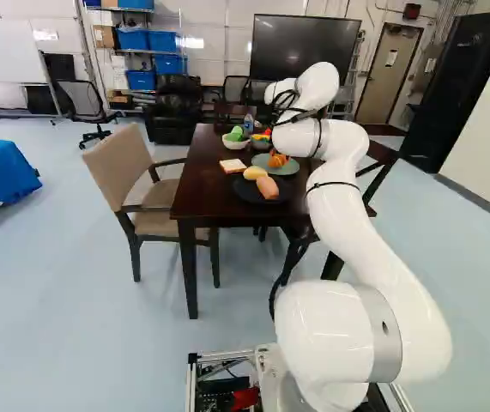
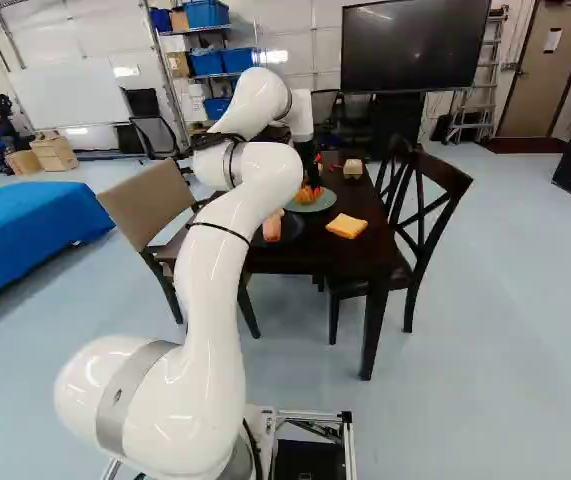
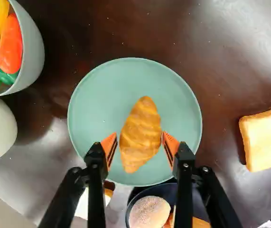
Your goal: Move the croissant to the empty plate
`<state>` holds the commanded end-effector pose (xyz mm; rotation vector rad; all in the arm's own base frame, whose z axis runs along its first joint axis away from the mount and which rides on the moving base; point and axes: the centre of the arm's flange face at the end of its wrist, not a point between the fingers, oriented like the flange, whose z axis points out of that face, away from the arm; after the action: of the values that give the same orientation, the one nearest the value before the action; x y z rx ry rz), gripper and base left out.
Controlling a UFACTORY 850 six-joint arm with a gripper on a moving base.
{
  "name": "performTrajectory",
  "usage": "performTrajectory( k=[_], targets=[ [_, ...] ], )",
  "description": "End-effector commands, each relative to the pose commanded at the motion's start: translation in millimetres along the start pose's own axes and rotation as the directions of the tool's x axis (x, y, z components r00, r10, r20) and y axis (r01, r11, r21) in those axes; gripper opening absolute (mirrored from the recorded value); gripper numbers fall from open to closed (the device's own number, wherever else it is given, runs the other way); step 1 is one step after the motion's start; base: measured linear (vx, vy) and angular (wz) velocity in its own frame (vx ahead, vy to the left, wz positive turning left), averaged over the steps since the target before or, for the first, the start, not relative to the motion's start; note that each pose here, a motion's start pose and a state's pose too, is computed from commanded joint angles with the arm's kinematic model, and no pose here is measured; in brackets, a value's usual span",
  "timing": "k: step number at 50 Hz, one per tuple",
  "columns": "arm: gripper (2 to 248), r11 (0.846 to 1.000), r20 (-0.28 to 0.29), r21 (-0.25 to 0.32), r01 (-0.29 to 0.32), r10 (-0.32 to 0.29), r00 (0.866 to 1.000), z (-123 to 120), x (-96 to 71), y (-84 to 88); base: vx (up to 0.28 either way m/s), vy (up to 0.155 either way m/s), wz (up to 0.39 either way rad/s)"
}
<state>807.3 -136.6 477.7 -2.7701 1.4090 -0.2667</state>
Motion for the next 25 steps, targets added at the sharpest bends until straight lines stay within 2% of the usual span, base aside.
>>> performTrajectory(
  k=[1, 5, 6, 11, 12, 16, 17, 25],
  targets=[
    [163, 1.000, 0.000, 0.000, 0.000, 0.000, 1.000, 0.0, 0.0, 0.0, 0.000, 0.000, 0.000],
    [163, 1.000, 0.000, 0.000, 0.000, 0.000, 1.000, 0.0, 0.0, 0.0, 0.000, 0.000, 0.000],
    [195, 1.000, 0.000, 0.000, 0.000, 0.000, 1.000, 0.0, 0.0, 0.0, 0.000, 0.000, 0.000],
    [195, 1.000, 0.000, 0.000, 0.000, 0.000, 1.000, 0.0, 0.0, 0.0, 0.000, 0.000, 0.000],
    [228, 1.000, 0.000, 0.000, 0.000, 0.000, 1.000, 0.0, 0.0, 0.0, 0.000, 0.000, 0.000],
    [228, 1.000, 0.000, 0.000, 0.000, 0.000, 1.000, 0.0, 0.0, 0.0, 0.000, 0.000, 0.000],
    [247, 1.000, 0.000, 0.000, 0.000, 0.000, 1.000, 0.0, 0.0, 0.0, 0.000, 0.000, 0.000],
    [247, 1.000, 0.000, 0.000, 0.000, 0.000, 1.000, 0.0, 0.0, 0.0, 0.000, 0.000, 0.000]
  ],
)
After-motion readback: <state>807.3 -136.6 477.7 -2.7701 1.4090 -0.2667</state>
